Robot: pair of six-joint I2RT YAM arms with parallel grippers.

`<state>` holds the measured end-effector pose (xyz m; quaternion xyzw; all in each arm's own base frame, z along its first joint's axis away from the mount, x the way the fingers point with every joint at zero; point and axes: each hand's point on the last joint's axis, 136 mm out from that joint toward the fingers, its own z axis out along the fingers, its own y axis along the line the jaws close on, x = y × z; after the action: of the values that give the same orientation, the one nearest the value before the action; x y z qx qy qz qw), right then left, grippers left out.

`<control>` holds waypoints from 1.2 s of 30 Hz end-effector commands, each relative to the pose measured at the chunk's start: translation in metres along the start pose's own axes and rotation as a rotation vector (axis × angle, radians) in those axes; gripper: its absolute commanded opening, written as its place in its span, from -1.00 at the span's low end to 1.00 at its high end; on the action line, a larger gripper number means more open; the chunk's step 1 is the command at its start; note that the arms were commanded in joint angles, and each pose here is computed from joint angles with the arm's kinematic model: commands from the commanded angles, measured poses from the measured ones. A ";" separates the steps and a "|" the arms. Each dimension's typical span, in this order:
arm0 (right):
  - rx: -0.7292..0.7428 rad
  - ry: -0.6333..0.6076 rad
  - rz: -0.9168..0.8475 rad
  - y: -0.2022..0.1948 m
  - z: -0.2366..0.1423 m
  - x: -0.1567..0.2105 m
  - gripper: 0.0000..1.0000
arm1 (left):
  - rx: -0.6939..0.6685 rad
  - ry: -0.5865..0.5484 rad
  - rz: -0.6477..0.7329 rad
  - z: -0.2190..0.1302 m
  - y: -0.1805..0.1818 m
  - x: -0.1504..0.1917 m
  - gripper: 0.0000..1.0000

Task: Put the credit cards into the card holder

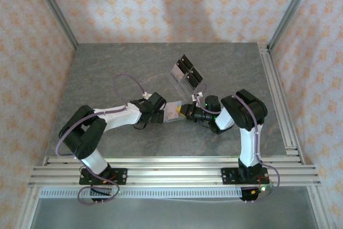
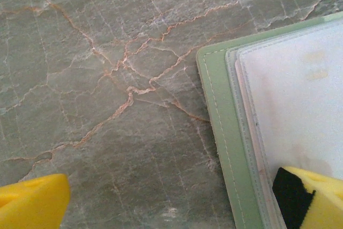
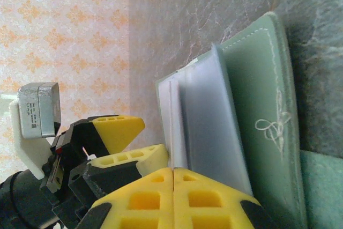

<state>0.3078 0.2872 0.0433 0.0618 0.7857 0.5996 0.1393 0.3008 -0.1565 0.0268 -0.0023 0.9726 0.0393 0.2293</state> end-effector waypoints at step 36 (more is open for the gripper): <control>0.255 0.133 -0.128 -0.021 0.011 0.018 -1.00 | -0.050 0.054 0.031 0.002 0.012 0.020 0.99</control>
<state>0.3081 0.2975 0.0337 -0.0042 0.8474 0.5118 0.1412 0.3011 -0.1568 0.0269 -0.0025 0.9724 0.0384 0.2301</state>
